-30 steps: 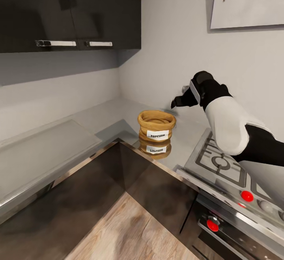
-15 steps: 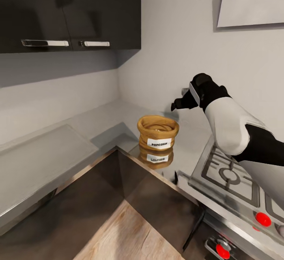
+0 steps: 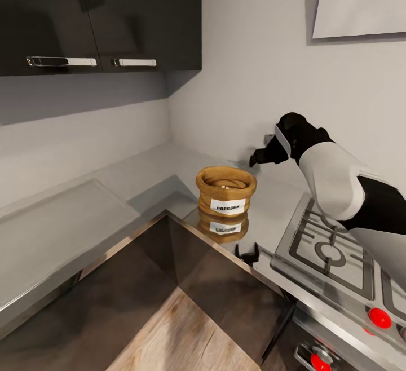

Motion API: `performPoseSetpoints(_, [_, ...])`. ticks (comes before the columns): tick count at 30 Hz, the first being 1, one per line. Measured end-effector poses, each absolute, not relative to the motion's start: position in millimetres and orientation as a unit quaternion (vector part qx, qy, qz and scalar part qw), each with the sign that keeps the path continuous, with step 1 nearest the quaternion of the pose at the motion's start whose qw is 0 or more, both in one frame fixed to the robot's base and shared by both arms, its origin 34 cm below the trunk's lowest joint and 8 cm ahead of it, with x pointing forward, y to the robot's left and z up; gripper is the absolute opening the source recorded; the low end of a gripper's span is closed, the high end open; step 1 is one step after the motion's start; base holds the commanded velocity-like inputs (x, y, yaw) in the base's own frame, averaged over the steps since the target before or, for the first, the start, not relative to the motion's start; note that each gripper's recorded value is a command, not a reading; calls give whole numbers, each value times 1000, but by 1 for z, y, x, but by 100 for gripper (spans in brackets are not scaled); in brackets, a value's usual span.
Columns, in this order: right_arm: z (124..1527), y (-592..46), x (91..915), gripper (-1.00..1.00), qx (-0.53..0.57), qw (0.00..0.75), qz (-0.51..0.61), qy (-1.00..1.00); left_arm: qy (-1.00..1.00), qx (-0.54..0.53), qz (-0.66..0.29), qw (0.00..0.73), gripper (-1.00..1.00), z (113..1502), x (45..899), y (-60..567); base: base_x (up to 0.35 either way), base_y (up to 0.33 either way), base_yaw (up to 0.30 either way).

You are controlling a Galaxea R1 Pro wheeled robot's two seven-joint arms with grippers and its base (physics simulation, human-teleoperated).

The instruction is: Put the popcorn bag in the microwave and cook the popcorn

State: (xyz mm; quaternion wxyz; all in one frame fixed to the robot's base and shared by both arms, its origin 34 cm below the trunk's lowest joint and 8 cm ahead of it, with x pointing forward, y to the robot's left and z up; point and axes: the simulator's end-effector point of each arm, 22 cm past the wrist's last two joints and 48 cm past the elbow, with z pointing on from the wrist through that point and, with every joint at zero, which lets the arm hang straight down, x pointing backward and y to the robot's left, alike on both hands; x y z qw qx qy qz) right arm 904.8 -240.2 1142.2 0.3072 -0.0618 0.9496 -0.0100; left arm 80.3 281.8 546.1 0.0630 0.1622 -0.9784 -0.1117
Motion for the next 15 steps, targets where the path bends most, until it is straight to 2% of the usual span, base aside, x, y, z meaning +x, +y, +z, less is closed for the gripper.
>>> performPoseSetpoints(8, [1141,-242,904,100,-73,303,-18,950,-978,162,-112,63,100,546,80,282,0,0,0])
performPoseSetpoints(15, [1135,-211,891,100,-158,277,4,948,-978,162,-112,63,100,546,80,282,0,0,0])
